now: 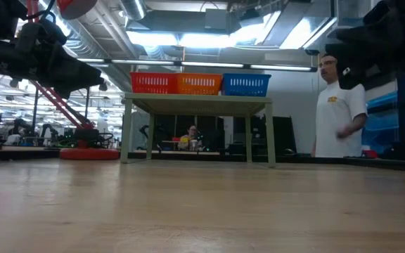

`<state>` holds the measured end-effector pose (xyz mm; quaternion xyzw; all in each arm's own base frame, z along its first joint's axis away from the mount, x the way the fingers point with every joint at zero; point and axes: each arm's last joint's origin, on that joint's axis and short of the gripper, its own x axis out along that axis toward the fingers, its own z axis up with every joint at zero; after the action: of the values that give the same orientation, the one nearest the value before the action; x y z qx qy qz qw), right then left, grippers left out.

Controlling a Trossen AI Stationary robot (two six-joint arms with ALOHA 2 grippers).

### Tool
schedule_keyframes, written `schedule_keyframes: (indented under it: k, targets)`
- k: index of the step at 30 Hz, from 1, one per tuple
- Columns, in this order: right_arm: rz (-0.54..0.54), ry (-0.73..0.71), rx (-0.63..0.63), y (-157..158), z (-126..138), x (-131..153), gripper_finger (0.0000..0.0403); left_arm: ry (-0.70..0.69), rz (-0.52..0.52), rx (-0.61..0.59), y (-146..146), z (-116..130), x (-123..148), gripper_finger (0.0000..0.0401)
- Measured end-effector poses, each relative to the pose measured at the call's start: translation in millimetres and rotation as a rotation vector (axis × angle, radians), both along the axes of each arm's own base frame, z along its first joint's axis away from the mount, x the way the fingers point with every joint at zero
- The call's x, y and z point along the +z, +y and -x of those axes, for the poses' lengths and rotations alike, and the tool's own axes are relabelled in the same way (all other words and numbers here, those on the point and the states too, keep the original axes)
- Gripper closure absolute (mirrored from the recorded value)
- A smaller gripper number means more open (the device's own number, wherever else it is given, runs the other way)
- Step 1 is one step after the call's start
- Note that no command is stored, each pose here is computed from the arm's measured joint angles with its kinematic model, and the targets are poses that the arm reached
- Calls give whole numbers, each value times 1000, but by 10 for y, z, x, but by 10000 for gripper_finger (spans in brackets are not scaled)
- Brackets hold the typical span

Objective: Pick & Place Office Desk Supplies
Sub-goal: Return to Home Position

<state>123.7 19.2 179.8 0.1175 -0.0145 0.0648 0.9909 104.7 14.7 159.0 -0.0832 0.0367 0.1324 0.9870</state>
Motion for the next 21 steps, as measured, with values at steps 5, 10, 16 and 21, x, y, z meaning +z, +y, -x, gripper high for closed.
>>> schedule_keyframes:
  k: [5, 10, 16, 21]
  targets:
    - [74, -7, -3, -6, 34, -6, 270, 0, 0, 0, 0, 0, 0, 257]
    - [118, -6, -15, -20, 77, -60, 270, 0, 0, 0, 0, 0, 0, 257]
    - [127, 52, -33, -52, 145, -120, 270, 0, 0, 0, 0, 0, 0, 257]
    - [168, 83, -100, -90, 220, -161, 270, 0, 0, 0, 0, 0, 0, 257]
